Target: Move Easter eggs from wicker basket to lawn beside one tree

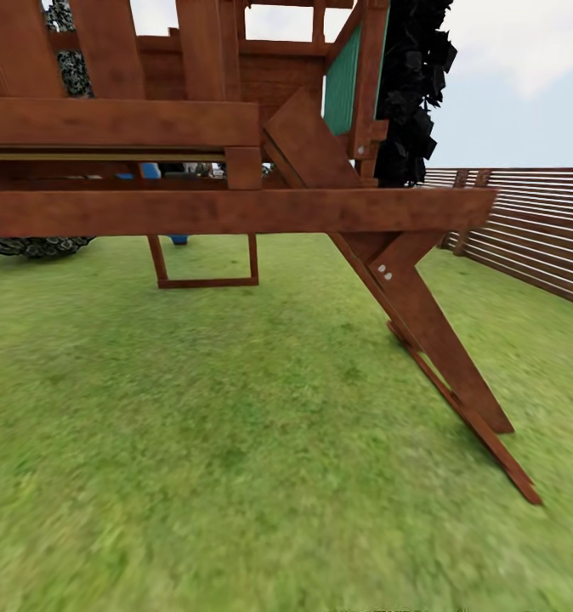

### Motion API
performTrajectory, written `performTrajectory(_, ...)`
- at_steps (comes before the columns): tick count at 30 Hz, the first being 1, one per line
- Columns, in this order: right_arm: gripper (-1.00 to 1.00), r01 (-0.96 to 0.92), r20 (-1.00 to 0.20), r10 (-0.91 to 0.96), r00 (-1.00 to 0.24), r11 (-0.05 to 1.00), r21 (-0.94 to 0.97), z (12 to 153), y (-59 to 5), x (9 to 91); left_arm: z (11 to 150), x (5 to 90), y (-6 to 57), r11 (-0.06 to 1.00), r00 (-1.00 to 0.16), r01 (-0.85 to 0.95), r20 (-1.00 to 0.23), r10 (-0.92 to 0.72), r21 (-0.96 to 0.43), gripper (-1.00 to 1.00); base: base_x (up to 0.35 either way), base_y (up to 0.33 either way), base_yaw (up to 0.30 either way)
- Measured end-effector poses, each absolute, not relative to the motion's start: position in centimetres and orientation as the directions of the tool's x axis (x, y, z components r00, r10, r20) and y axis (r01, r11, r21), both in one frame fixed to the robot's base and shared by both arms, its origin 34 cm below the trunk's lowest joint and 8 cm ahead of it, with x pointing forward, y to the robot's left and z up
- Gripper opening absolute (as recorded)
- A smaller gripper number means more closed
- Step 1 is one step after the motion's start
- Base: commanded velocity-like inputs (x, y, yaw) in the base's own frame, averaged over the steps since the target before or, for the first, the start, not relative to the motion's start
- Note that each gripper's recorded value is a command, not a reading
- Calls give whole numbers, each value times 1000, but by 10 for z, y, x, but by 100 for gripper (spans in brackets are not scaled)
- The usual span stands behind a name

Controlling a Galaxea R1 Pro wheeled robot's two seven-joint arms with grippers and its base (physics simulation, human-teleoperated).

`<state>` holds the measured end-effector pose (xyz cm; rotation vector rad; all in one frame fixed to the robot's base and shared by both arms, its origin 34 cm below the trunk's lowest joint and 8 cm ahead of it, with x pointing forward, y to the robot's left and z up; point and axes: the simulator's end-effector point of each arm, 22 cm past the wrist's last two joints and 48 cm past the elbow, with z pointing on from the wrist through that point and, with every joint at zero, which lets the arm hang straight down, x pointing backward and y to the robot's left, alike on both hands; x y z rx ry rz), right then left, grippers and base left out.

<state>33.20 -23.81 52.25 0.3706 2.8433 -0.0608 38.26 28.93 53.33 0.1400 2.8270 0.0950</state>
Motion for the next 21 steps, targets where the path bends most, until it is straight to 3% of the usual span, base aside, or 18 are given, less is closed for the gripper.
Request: performTrajectory(21,100,255,-261,243,-934,967,-11,537,-240,324,544,364,284,993,-950,94,-292,110,70,100,0,0,-249)
